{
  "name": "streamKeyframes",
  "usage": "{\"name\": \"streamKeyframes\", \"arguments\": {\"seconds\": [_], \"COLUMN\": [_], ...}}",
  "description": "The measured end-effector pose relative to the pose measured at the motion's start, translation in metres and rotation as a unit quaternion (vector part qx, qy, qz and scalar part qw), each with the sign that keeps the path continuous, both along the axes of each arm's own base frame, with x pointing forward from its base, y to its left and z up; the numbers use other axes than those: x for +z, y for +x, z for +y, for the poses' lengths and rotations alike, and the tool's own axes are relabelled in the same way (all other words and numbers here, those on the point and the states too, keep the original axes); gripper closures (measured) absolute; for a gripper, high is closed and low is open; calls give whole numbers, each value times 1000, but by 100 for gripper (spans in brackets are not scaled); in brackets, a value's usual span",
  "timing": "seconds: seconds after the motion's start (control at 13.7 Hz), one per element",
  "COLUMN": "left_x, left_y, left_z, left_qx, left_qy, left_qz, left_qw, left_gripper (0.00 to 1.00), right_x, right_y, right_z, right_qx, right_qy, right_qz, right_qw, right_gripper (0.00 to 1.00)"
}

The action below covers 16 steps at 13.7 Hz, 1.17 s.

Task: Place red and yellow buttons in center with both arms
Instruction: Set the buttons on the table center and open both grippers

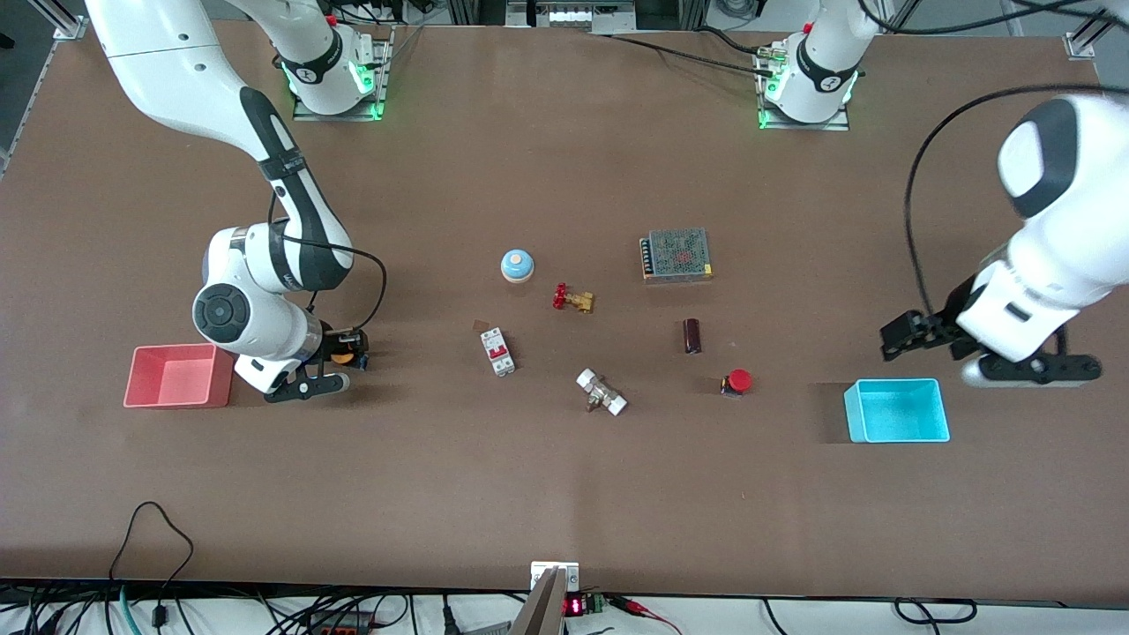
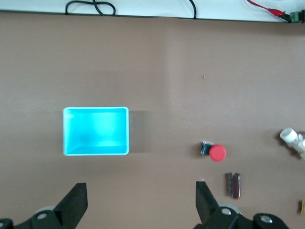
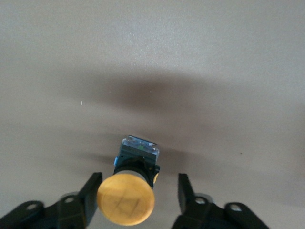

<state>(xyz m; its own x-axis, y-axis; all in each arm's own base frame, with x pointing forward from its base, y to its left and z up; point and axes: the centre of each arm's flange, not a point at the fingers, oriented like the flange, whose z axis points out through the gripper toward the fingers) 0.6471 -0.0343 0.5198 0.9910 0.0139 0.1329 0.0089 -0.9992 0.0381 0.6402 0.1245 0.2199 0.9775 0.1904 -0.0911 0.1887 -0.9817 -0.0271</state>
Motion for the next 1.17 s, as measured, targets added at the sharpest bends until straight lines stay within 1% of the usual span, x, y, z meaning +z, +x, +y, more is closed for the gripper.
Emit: {"name": "streamKeyframes", "arguments": {"seconds": [0.07, 0.15, 0.22, 0.44, 0.59, 0.66, 0.88, 1.1, 1.17], "left_x": [15, 29, 43, 69, 75, 77, 75, 78, 79], "left_y": [-7, -14, -22, -43, -56, -61, -74, -81, -81], "left_z": [8, 16, 23, 37, 40, 39, 35, 34, 34], "left_qx": [-10, -21, -31, -48, -51, -52, -55, -55, -55], "left_qy": [2, 5, 8, 13, 15, 16, 17, 17, 17], "left_qz": [-3, -6, -8, -18, -20, -22, -27, -27, -27], "left_qw": [1000, 1000, 999, 999, 998, 998, 998, 998, 998], "left_gripper": [0, 0, 0, 0, 0, 0, 0, 0, 0], "right_x": [5, 16, 34, 112, 166, 191, 254, 309, 322], "right_y": [3, 9, 14, 19, 13, 8, -8, -11, -13], "right_z": [1, 2, 2, -10, -35, -53, -90, -101, -111], "right_qx": [0, 0, 0, -9, -26, -38, -63, -70, -78], "right_qy": [1, 3, 6, 10, 9, 8, 4, 2, -1], "right_qz": [-7, -17, -29, -58, -66, -66, -44, -40, -31], "right_qw": [1000, 1000, 1000, 998, 997, 997, 997, 997, 996], "right_gripper": [15, 4, 0, 0, 0, 0, 0, 0, 0]}}
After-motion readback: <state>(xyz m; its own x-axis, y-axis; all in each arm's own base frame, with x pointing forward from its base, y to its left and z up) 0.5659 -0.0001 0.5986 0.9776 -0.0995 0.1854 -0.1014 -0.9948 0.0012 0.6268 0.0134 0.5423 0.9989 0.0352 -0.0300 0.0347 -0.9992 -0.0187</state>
